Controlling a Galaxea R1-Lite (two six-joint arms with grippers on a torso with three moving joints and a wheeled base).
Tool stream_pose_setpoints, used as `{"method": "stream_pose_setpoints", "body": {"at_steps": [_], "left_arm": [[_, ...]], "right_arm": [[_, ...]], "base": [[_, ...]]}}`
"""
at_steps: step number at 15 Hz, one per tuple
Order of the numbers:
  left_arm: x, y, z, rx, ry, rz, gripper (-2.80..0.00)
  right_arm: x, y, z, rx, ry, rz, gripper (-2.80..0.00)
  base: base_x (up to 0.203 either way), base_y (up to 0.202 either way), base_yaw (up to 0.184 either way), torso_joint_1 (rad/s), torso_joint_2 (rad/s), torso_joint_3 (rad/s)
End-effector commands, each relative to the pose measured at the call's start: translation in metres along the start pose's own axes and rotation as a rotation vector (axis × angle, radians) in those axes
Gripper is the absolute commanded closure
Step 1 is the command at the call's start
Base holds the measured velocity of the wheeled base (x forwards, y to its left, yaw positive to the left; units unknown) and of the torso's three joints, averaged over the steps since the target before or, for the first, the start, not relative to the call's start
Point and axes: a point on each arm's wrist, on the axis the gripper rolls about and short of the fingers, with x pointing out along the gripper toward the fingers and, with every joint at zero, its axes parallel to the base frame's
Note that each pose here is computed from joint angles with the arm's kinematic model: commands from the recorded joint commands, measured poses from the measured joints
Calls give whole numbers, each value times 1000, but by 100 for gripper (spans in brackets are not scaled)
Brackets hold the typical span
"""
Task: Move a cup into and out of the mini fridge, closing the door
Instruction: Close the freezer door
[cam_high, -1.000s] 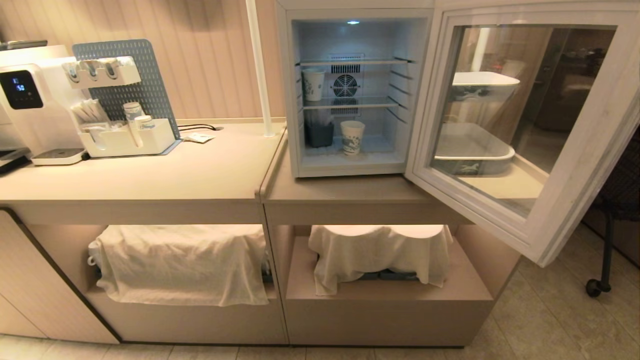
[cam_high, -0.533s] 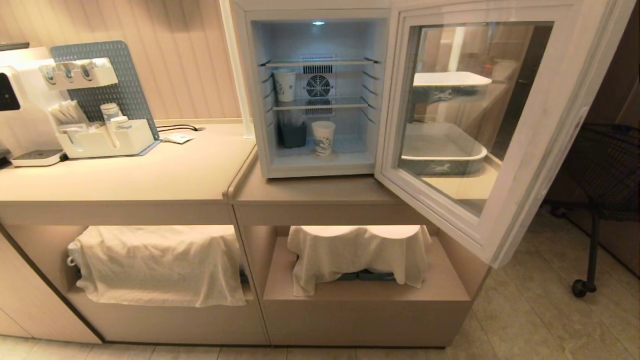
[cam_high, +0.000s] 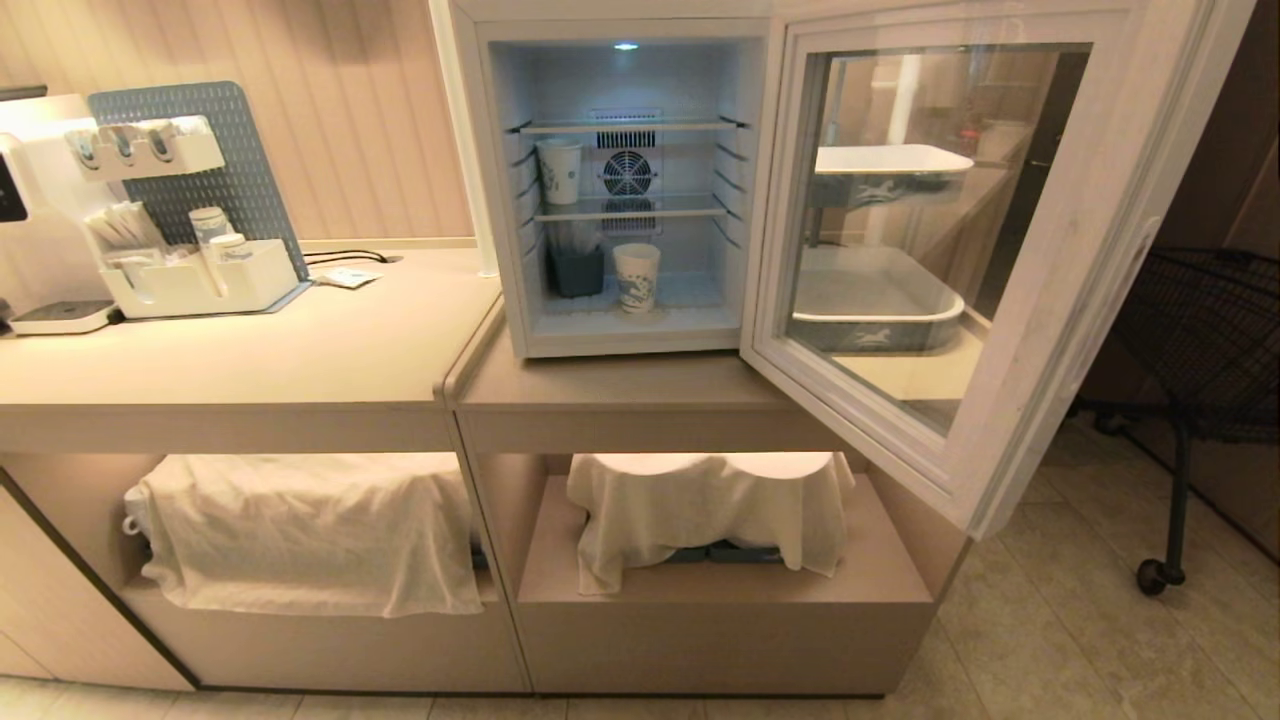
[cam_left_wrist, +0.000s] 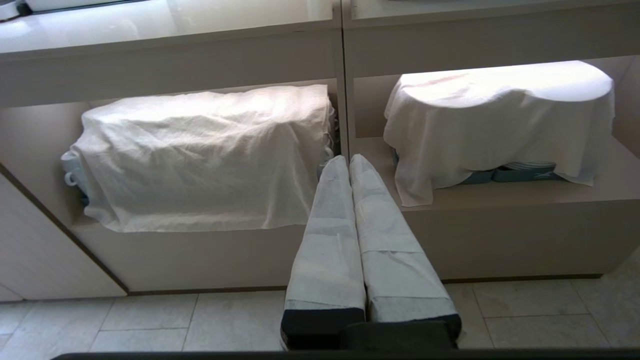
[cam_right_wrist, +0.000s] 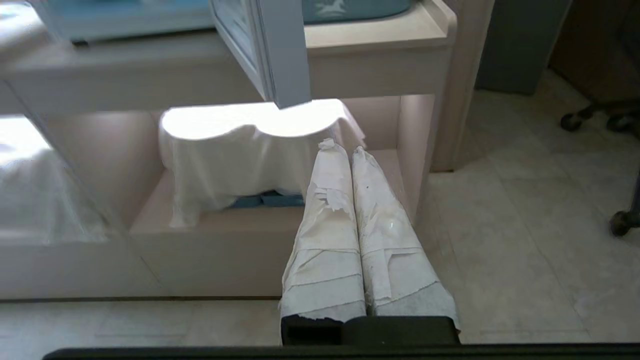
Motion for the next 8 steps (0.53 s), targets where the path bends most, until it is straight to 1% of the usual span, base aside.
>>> {"method": "stream_pose_setpoints", "body": {"at_steps": [1,3,4,5,6,8], "left_arm": [[0,0,0,1,0,-1,0],[0,0,0,1,-1,-1,0],[0,0,0,1,-1,-1,0],[0,0,0,1,-1,-1,0],[0,0,0,1,-1,-1,0],[0,0,0,1,-1,-1,0]], "right_arm": [[-6,1,34,53,31,11,0],[3,3,77,135,146,50,0],[13,4,101,178,197,61,0],[30,4,125,239,258,63,0],[53,5,142,294,338,51,0],[105,5,160,356,482,-9,0]], "base": [[0,0,0,0,0,0],[0,0,0,0,0,0],[0,0,0,0,0,0],[0,0,0,0,0,0],[0,0,0,0,0,0],[0,0,0,0,0,0]]}}
